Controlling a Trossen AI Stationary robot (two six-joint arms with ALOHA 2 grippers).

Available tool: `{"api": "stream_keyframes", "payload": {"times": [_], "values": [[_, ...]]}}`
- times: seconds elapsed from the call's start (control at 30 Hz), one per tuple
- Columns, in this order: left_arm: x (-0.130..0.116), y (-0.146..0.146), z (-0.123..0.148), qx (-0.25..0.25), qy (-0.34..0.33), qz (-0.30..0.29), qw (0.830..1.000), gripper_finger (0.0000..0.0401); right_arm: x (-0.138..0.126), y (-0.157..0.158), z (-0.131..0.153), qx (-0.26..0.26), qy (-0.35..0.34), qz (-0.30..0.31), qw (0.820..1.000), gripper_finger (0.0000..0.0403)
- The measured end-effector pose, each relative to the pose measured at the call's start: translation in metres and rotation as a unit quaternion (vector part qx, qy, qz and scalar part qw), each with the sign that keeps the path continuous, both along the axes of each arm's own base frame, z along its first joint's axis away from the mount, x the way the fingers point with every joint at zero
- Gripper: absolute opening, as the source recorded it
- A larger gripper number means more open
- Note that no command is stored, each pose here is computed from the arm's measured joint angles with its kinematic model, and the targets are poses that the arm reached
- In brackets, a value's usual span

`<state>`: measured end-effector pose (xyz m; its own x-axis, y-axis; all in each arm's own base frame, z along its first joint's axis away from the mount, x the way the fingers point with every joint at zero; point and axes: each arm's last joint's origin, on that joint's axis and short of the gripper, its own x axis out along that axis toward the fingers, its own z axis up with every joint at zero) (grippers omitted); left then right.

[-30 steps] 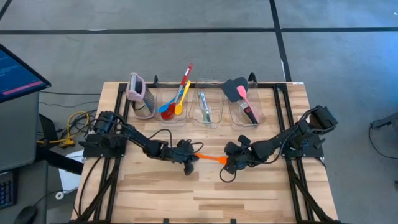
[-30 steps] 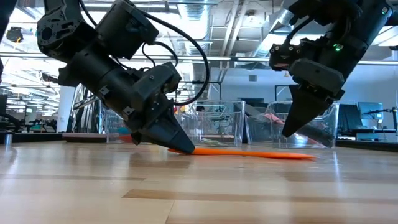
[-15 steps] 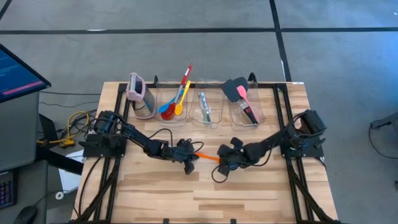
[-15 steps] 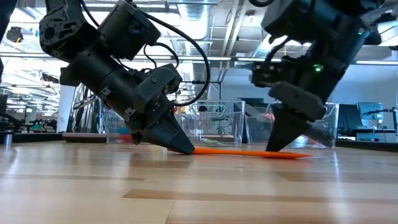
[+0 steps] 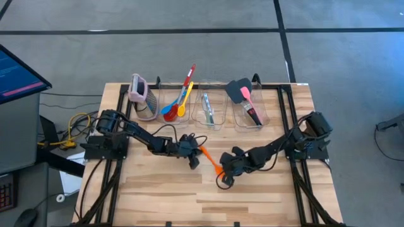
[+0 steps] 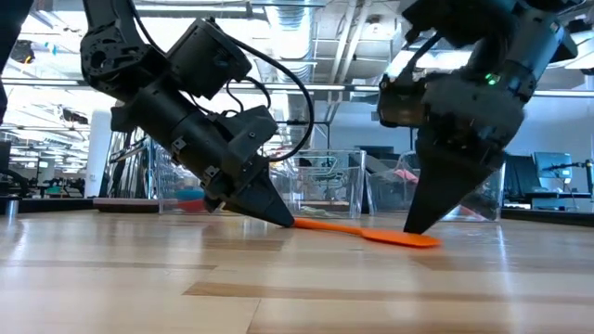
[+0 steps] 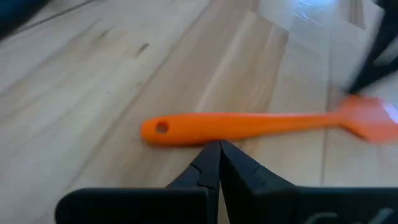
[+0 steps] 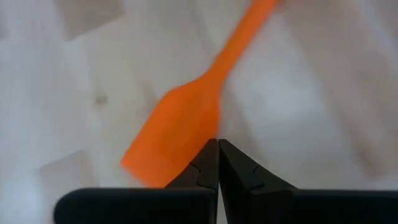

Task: Pick & Place Kitchen Items
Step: Put the orange spatula into the right transparent bin

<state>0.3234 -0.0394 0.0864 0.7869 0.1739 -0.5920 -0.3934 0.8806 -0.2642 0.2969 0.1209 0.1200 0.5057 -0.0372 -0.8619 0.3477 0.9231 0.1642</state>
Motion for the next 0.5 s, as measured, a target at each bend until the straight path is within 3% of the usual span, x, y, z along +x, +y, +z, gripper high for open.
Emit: {"api": "stream_keyframes", "payload": {"times": [0.37,0.5], "values": [[0.0005,0.0048,0.0003,0.018,0.000,0.011,1.000,0.0002,0.0089,0.0105,0.0076,0.033,-0.069,0.006,0.997,0.0000],[0.0005,0.0049,0.0004,0.021,0.000,0.011,1.000,0.0002,0.0052,0.0082,0.0066,-0.016,-0.069,-0.029,0.997,0.0000]]}}
